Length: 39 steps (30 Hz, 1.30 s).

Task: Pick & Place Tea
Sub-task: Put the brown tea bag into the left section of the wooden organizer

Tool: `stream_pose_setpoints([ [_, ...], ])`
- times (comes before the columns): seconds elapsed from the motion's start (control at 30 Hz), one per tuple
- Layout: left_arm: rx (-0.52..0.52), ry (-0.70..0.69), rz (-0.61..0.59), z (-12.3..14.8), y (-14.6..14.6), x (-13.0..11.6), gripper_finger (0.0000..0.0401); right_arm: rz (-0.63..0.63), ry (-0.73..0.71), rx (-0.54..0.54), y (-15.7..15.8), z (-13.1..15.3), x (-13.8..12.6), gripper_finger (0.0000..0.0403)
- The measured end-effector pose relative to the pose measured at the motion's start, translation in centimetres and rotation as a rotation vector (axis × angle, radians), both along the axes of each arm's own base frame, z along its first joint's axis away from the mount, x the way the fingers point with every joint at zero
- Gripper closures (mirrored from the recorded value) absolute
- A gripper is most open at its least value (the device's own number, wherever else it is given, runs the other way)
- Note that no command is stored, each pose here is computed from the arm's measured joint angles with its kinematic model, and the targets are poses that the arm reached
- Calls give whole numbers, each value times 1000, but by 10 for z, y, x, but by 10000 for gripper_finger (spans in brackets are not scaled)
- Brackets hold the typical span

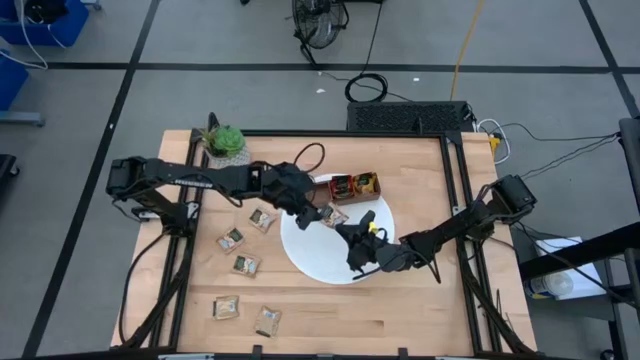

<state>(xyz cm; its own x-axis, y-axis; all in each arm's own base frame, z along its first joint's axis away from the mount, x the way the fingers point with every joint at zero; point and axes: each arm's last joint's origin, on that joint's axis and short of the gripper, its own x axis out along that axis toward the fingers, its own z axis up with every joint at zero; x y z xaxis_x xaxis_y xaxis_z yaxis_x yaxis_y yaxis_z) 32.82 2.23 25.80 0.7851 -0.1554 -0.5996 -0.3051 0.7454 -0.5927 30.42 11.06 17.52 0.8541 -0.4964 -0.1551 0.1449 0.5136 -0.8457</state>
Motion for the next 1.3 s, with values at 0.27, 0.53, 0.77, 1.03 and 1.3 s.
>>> stream_pose_setpoints([
  [0.27,-31,-94,25,8,0,6,199,72,-26,46,-3,2,4,403],
  [0.53,-38,-75,26,6,-1,5,199,54,-43,36,-9,5,7,403],
  [0.77,-17,-76,28,6,-1,5,210,57,-51,39,-9,5,7,403],
  [1.03,28,-84,2,6,0,5,384,83,-48,43,-9,5,7,403],
  [1.3,203,-15,-40,8,0,-8,398,-22,-103,158,-10,3,5,395],
])
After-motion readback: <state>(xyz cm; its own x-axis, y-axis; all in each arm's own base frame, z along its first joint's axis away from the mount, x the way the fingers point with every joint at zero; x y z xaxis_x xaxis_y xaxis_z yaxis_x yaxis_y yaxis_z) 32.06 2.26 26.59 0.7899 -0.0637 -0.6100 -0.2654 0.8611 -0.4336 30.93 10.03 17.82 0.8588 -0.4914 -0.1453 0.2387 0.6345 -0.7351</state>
